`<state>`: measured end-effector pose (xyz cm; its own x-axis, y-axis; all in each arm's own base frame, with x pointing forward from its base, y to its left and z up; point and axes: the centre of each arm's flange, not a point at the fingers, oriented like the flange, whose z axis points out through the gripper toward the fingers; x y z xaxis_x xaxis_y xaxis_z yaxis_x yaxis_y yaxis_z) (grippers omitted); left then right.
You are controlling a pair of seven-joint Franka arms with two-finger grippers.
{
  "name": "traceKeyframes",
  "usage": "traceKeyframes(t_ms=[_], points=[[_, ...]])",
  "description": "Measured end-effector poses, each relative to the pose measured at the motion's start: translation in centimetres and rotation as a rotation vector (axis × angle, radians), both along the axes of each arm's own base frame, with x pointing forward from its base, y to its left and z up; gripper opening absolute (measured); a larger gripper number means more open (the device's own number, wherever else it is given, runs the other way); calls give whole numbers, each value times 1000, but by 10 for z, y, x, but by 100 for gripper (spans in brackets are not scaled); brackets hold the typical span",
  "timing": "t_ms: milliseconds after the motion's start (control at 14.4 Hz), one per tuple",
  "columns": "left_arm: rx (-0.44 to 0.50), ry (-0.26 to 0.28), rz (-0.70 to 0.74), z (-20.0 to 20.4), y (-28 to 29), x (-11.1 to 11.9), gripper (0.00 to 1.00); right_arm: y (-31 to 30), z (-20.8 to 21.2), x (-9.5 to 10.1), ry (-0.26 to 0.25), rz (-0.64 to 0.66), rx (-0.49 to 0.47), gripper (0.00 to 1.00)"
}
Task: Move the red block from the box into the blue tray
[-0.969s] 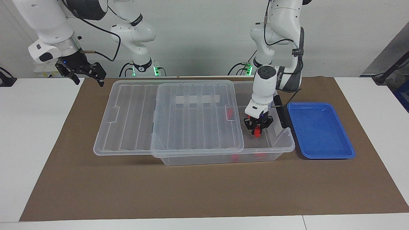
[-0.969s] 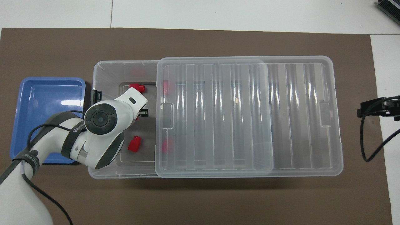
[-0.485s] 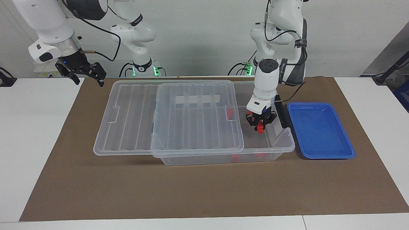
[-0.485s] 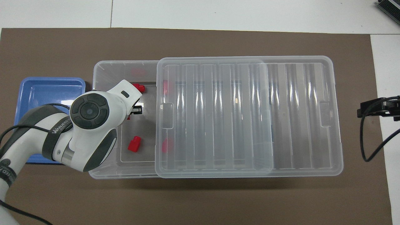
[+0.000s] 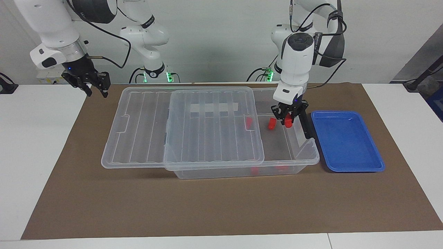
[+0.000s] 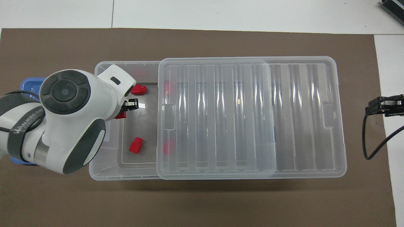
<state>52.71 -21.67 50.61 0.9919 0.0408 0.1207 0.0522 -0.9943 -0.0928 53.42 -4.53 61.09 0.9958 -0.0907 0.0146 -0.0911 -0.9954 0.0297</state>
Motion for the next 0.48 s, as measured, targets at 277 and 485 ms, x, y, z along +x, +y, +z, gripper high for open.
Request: traceKeyframes(t_ms=[277, 485], points=[[-10, 47, -64, 54, 62, 6, 35, -9, -33, 13, -44, 98, -77, 4], [-10, 60, -111, 68, 132, 20, 35, -16, -75, 29, -80, 146, -124, 1]])
